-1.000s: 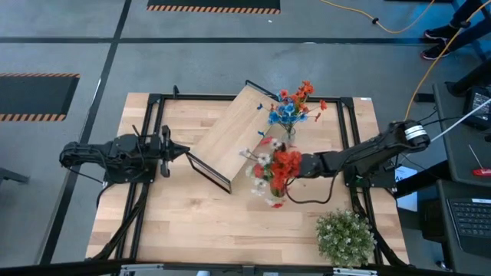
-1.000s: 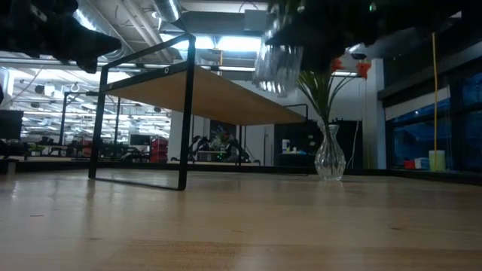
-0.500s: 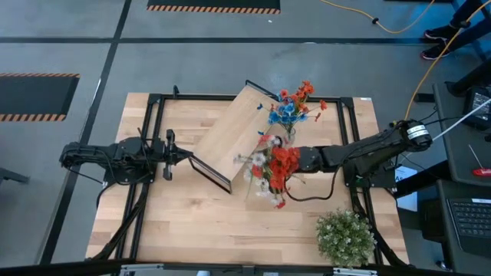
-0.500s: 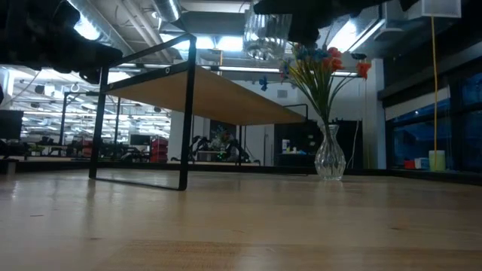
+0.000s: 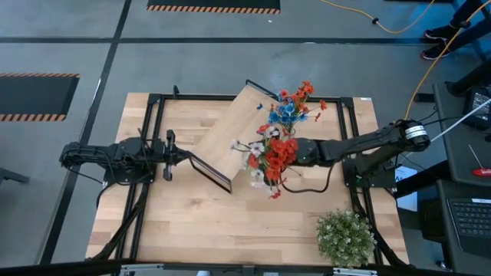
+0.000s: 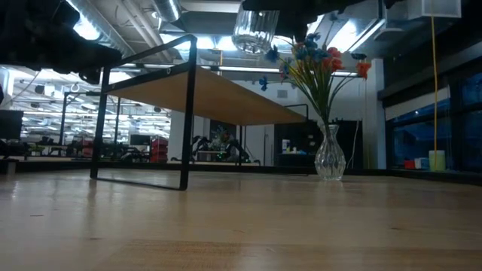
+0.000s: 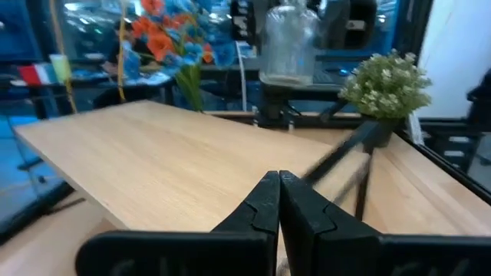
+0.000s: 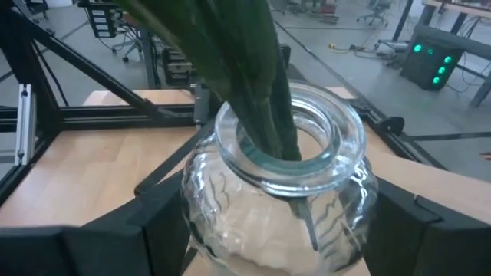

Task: Pick and place flowers into a vace then onto a shelf
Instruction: Put the left transparent flower vase with flowers on the shelf

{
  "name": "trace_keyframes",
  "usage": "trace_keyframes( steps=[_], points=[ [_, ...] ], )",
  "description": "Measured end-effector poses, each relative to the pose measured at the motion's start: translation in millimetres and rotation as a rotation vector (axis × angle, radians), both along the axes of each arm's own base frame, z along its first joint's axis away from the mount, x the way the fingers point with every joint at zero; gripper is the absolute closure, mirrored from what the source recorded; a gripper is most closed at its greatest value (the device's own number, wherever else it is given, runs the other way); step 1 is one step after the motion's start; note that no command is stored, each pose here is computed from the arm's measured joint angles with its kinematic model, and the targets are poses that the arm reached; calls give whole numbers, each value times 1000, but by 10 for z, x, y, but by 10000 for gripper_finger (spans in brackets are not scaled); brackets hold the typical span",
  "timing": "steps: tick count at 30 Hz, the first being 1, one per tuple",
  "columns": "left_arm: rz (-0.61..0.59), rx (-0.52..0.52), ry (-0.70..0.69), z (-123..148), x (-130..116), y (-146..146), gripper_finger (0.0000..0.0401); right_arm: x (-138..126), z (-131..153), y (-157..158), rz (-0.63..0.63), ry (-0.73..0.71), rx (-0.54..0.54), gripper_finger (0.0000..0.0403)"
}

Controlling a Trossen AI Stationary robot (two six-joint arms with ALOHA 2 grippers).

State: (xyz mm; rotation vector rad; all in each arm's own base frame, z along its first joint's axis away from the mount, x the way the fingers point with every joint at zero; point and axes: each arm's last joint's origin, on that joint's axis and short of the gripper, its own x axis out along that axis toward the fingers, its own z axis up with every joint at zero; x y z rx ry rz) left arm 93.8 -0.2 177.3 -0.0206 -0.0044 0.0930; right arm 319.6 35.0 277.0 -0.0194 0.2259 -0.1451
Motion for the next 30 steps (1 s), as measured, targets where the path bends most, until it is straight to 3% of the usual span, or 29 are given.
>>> trace_keyframes(
  steps=[5,17,30],
  points=[
    [22,11,-61,61,-3,7,397,78,-51,-64,14,19,21,118],
    [0,7,-39,38,0,1,397,230,-59,-192,-14,23,26,118],
    [0,6,-38,37,0,1,397,661,-55,-456,-18,86,-10,118]
  ],
)
